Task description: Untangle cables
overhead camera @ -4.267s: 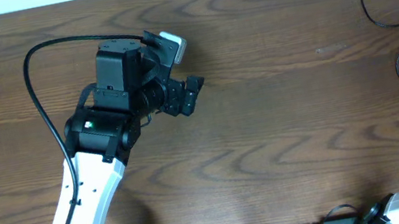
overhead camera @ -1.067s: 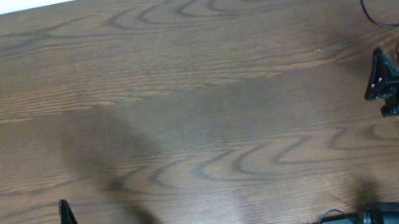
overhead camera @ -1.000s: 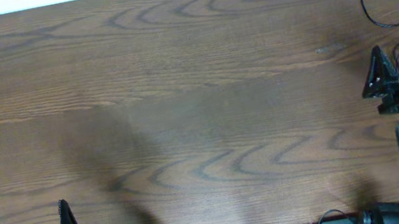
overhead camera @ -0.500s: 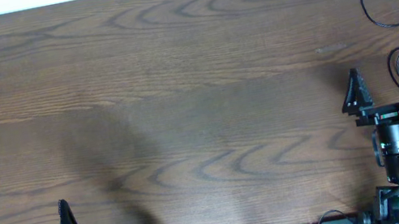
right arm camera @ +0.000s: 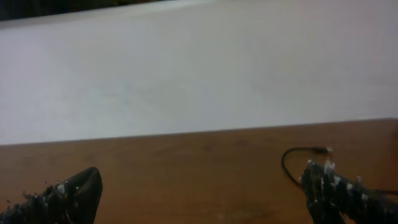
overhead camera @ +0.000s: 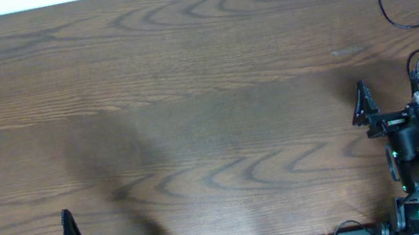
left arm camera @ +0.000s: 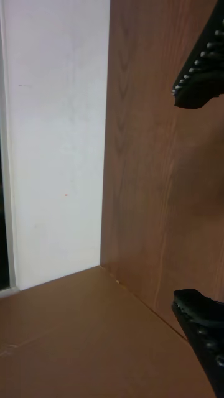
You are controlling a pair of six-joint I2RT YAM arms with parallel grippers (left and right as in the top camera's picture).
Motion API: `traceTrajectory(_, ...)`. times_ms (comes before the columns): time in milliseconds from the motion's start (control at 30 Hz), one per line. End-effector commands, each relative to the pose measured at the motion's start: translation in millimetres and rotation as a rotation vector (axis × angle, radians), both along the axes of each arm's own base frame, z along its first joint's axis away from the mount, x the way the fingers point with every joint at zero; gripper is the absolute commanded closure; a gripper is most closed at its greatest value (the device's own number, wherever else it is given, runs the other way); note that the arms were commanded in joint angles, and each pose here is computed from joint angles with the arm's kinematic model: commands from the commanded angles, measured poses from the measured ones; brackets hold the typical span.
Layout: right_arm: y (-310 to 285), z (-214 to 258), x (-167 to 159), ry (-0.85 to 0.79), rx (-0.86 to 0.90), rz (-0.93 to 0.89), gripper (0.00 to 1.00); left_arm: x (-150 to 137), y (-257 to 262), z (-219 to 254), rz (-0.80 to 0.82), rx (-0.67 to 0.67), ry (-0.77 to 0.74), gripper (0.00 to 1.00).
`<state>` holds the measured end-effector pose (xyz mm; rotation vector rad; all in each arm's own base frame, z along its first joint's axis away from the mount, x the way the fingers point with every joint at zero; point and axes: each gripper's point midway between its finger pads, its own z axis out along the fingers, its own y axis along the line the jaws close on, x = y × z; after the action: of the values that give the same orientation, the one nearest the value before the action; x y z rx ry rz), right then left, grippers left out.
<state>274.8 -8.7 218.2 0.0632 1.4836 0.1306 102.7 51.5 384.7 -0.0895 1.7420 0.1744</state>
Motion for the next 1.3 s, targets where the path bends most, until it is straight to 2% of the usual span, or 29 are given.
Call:
traceTrajectory(0, 2.8, -18.0, -0.5, 0.044, -0.007, 0.009, 0.01, -3.0, 2.8, 3.1, 0.014, -0.015, -0.016, 0.02)
traceTrajectory(367, 3.8, -65.4, -3.4, 0.187, 0.013, 0.013, 0.01, -3.0, 2.8, 3.1, 0.014, -0.015, -0.016, 0.02)
traceTrajectory(600, 4.1, -75.3, -4.5, 0.228, 0.020, 0.014, 0.01, -3.0, 2.8, 3.1, 0.014, -0.015, -0.016, 0.02)
traceTrajectory(800, 4.8, -103.3, -10.1, 0.347, 0.108, 0.009, 0.01, -3.1, 2.8, 3.0, 0.015, -0.022, -0.017, 0.02)
traceTrajectory(1267, 8.5, -154.2, -30.0, 0.571, 0.141, 0.008, 0.01, -3.1, 2.8, 2.9, 0.015, -0.022, -0.017, 0.02)
